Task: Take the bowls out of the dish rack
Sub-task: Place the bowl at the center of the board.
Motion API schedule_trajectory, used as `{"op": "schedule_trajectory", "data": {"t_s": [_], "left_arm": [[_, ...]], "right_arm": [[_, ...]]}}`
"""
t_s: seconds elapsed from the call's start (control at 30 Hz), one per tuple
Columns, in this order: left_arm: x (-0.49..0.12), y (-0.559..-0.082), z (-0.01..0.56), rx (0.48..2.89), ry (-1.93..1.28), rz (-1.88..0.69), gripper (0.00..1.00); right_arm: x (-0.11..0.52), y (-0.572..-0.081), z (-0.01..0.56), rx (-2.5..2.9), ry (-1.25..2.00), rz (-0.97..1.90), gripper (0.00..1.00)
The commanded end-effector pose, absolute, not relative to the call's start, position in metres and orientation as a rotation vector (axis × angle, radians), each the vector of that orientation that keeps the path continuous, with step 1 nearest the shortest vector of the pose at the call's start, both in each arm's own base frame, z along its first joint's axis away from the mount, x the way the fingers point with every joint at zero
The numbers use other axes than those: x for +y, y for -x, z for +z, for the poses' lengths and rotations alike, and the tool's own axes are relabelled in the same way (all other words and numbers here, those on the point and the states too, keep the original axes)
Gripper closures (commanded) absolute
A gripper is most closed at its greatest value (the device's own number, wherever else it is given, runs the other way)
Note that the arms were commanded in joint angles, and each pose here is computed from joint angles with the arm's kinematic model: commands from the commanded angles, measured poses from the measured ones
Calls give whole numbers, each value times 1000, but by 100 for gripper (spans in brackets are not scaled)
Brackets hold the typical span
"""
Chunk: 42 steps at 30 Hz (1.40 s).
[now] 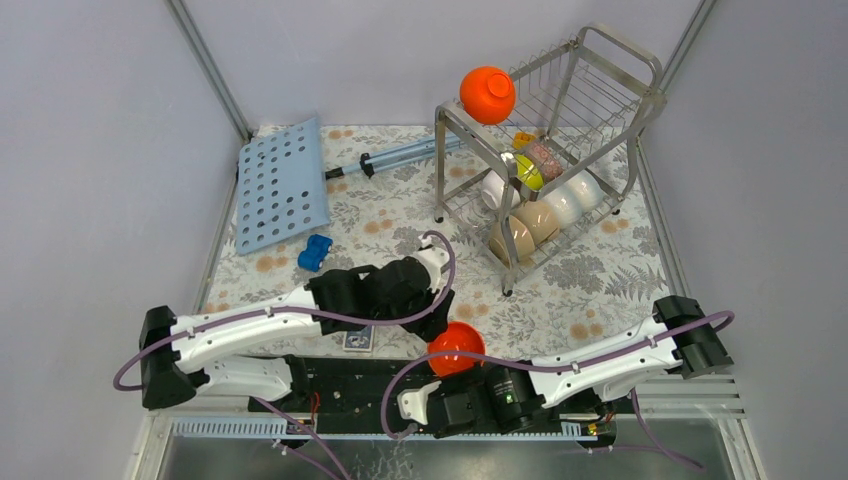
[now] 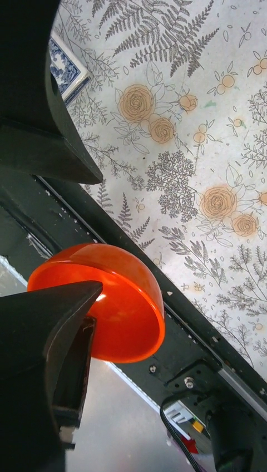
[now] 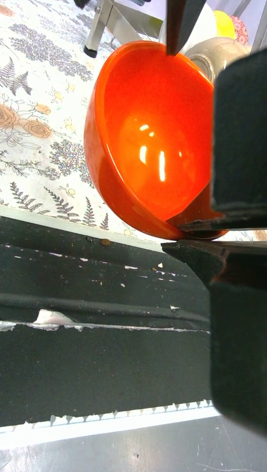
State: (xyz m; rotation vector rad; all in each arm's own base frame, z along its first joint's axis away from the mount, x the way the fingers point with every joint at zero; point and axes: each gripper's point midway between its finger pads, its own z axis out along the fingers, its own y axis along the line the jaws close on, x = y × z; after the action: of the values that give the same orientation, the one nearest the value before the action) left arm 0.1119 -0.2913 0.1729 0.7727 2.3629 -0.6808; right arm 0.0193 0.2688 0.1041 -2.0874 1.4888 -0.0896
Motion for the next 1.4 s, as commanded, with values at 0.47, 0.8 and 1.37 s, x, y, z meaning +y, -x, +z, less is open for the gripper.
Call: {"op": "schedule_trajectory", "data": {"t_s": [0.47,0.8,1.37], "left_arm": [[-312,-95,157,2387,-817,-616,64],[-313,-100,161,2368,-793,-603,97],[-293,-127,174,2341,-450,-599,100]], "right_arm": [[282,-15,123,1488,2030,-43,100],[281,-17,125,1496,2016,-53,100],[323,1,172,1743,1593,278,0]]}}
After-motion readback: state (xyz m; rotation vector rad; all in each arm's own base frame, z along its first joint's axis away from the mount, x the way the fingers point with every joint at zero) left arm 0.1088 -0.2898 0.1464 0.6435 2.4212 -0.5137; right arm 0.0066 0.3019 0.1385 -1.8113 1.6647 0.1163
